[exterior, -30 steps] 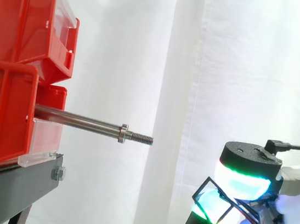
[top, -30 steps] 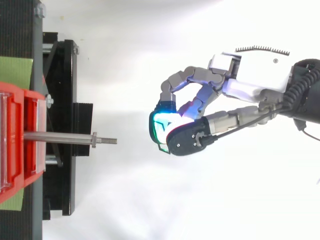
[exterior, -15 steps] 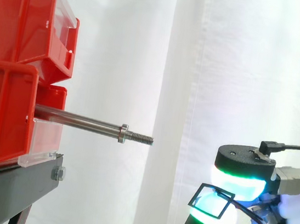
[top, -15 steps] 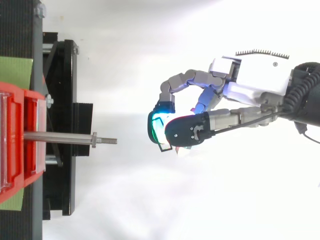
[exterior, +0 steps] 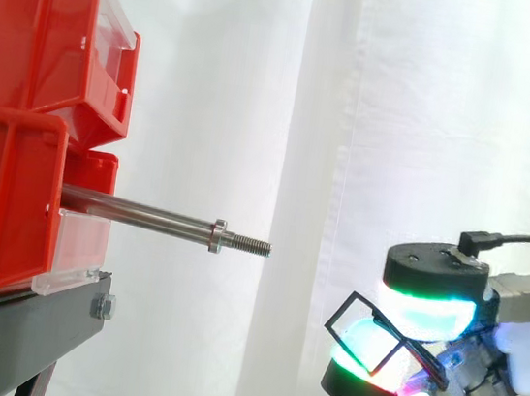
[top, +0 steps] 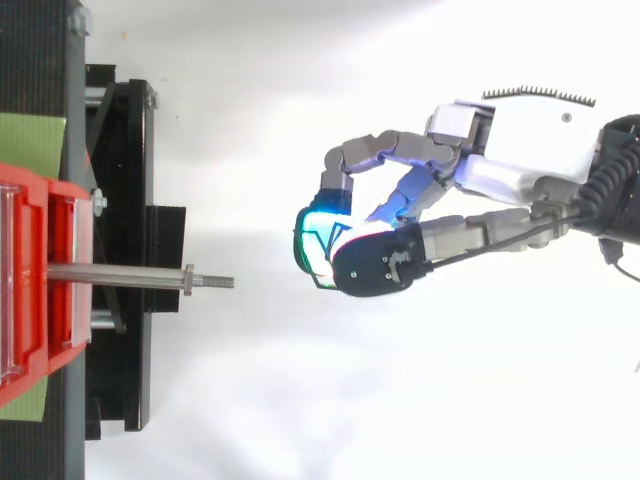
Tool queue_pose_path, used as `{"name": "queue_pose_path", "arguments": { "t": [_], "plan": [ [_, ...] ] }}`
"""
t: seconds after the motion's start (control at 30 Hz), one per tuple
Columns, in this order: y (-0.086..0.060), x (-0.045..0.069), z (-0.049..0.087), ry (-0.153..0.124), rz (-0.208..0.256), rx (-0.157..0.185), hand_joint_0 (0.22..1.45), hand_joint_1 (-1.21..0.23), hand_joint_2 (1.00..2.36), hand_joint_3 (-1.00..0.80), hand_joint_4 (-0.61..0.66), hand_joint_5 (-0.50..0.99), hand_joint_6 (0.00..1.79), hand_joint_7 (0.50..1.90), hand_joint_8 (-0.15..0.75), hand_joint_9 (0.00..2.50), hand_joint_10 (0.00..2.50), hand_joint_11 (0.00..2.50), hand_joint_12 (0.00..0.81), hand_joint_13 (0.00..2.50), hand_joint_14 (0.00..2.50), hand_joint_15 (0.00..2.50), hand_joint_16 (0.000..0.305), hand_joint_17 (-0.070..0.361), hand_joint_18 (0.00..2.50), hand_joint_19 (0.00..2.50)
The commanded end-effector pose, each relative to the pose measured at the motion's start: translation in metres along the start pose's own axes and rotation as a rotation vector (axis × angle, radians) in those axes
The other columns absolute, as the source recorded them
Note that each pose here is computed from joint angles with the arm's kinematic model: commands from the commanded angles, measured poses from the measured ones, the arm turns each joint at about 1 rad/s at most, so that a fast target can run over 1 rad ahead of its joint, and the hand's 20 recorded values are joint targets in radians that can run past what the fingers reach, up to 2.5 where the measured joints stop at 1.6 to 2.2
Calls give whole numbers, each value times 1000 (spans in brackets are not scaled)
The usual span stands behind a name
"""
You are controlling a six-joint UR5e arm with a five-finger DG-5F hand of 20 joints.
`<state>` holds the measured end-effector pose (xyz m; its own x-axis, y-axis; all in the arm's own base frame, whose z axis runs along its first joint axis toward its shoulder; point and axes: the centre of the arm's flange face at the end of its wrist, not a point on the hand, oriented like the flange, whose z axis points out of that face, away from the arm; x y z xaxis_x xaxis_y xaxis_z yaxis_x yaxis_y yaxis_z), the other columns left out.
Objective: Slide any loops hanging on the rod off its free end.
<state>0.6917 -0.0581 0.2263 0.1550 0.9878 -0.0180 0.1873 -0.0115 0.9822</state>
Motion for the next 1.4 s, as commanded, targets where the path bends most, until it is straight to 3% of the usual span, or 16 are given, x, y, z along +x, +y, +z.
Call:
{"name": "queue_pose_path", "arguments": {
  "t": [0.0,0.1,0.2,0.27,0.33,0.4,0.5,0.6,0.73,0.87,0.97,1.13,1.37],
  "plan": [
    [6,-3,-3,-3,0,1,628,-808,1017,-195,135,-145,742,972,255,958,16,430,327,882,12,298,46,103,920,586],
    [15,-4,-9,-3,-7,8,628,-818,1017,-189,129,-168,821,838,253,971,16,459,331,885,12,302,46,104,925,582],
    [17,-6,-14,-4,-16,33,640,-799,1017,-181,88,-176,851,810,256,1000,18,537,336,883,12,305,46,103,923,585],
    [17,-6,-15,-5,-17,39,626,-763,1017,-181,134,-177,871,777,257,1039,20,567,339,885,12,306,47,105,929,589],
    [17,-7,-16,-6,-16,45,609,-730,1017,-206,141,-175,881,793,266,1075,18,583,340,889,12,308,47,106,935,605],
    [16,-7,-16,-7,-17,50,597,-649,1010,-363,140,-148,891,918,282,1196,21,599,333,902,12,317,46,103,937,621],
    [17,-6,-17,-5,-17,53,616,-587,1003,-453,132,-144,892,939,278,1214,20,599,332,915,12,314,46,103,952,622],
    [16,-5,-17,-7,-18,54,615,-543,1003,-460,110,-131,892,977,275,1263,22,604,325,931,13,316,46,103,966,629],
    [21,-4,-17,-7,-17,51,620,-516,1003,-457,68,-139,890,914,268,1211,23,594,328,942,12,321,46,104,977,618],
    [29,-4,-18,-7,-22,65,625,-657,1014,-273,76,-166,919,851,273,1072,19,603,340,919,12,323,46,104,965,594],
    [34,-4,-19,-8,-26,78,652,-749,1016,-216,-10,-184,940,820,274,996,20,598,341,896,12,324,47,105,950,569],
    [41,-7,-19,-13,-27,85,701,-801,1015,-271,-65,-192,947,861,261,1017,19,645,333,885,12,318,46,103,940,553],
    [39,-5,-27,-10,-34,143,700,-765,1007,-406,-68,-162,954,952,273,1214,23,735,327,920,12,325,44,100,954,577]
  ]
}}
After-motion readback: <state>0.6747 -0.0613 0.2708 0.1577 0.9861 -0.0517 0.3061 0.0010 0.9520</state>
